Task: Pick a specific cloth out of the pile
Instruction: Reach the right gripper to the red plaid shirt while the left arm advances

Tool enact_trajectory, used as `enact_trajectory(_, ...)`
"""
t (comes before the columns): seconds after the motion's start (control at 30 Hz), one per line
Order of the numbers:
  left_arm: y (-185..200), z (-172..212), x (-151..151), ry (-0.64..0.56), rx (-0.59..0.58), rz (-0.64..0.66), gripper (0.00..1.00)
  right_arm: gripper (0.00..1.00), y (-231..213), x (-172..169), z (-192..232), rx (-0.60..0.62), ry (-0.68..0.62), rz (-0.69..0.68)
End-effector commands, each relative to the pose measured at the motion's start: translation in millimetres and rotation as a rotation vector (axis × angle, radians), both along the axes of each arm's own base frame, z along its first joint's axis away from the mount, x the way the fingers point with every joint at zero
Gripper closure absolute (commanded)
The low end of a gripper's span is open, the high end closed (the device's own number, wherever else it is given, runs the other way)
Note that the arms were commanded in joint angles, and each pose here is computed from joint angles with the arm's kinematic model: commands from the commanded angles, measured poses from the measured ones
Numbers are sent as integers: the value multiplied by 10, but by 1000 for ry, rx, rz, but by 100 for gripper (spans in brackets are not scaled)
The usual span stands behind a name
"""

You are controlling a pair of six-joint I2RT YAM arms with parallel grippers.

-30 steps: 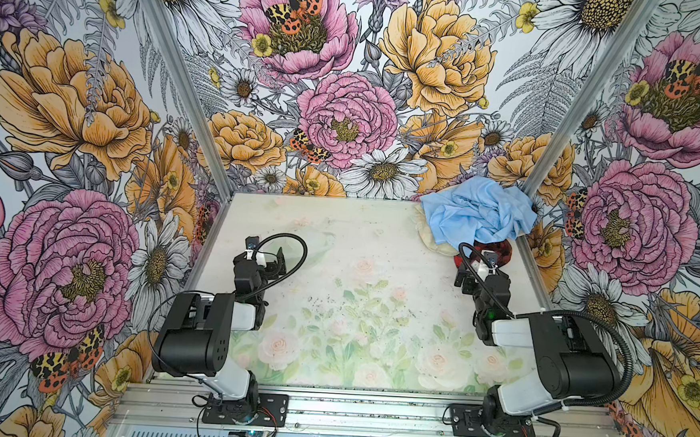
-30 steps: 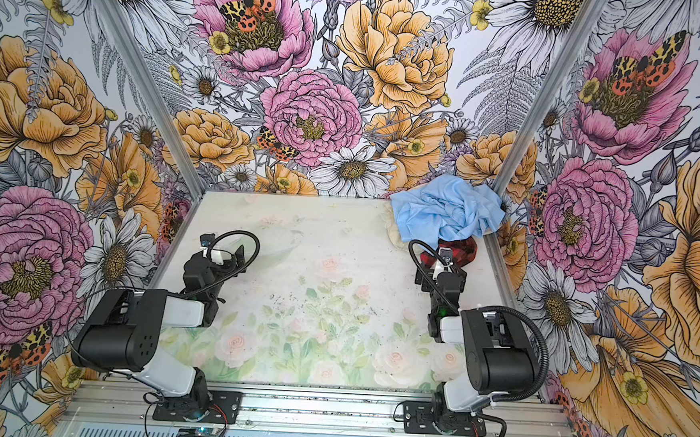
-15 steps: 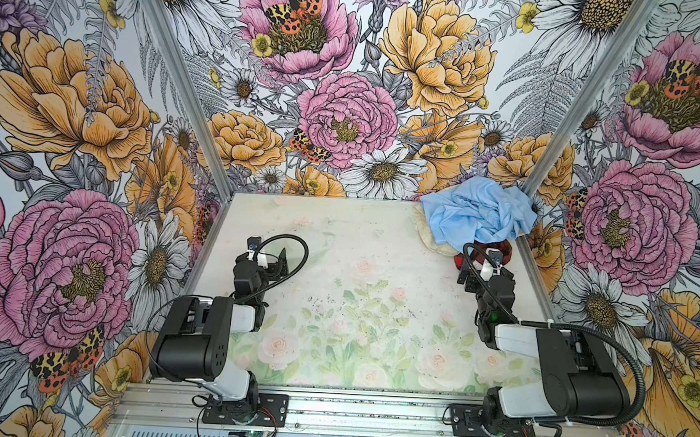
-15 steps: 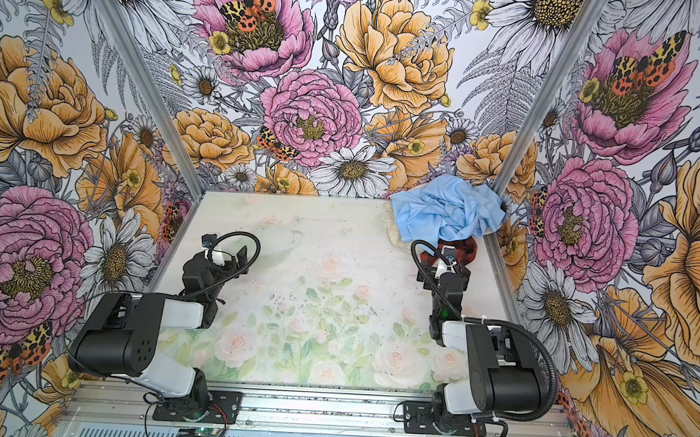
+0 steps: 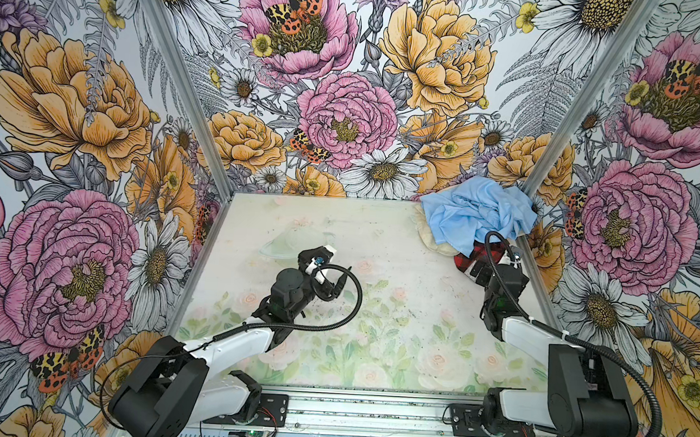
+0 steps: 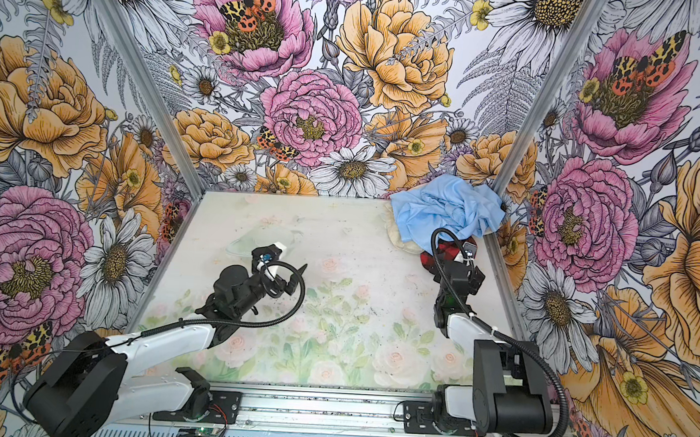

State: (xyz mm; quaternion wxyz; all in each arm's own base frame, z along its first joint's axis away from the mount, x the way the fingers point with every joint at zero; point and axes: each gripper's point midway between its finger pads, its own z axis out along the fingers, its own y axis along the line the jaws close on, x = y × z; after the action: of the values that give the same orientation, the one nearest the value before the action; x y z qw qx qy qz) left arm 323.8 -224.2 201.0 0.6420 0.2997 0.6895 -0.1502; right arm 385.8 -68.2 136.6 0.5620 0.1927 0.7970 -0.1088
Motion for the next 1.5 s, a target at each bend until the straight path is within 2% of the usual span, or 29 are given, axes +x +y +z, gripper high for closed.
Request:
enact_trajectory(0.0,-650,-202,-366,101,34,-331,1,1,-42,-20,-239,70,108,-47)
enact_trajectory(0.07,-918,-246,-416,136,29,-418,1,1,-79,5,-285,98,128,-43)
enact_trajectory(0.2,-1296,-545,-497,159,109,-483,1,5,-151,79,-442,181,202,-25)
enact_trajectory(0.33,-1479,-764,-541,110,228,-418,1,9,-204,116,-478,207,207,-20)
enact_trajectory(0.43,-1519,-760,-575,97,241,-401,1,13,-209,189,-487,209,212,1)
enact_trajectory(0.6,-1444,-666,-500,83,231,-331,1,22,-96,363,-560,269,231,109)
enact_trajectory(0.77,-1422,-652,-494,81,229,-315,1,24,-128,432,-595,289,254,131)
enact_trajectory(0.87,-1420,-658,-498,78,234,-312,1,37,-142,521,-642,308,289,161)
enact_trajectory(0.97,-1407,-667,-494,76,241,-303,1,61,-132,578,-675,324,312,182)
enact_trajectory(1.07,-1403,-653,-489,70,241,-299,1,99,-107,584,-651,322,303,205)
enact_trajectory(1.2,-1391,-684,-478,67,259,-288,1,100,-99,541,-431,287,237,221)
enact_trajectory(1.3,-1374,-669,-462,60,268,-270,1,100,-181,459,-280,263,187,167)
enact_trajectory(1.47,-1403,-671,-503,56,272,-282,1,100,-194,486,-308,310,193,177)
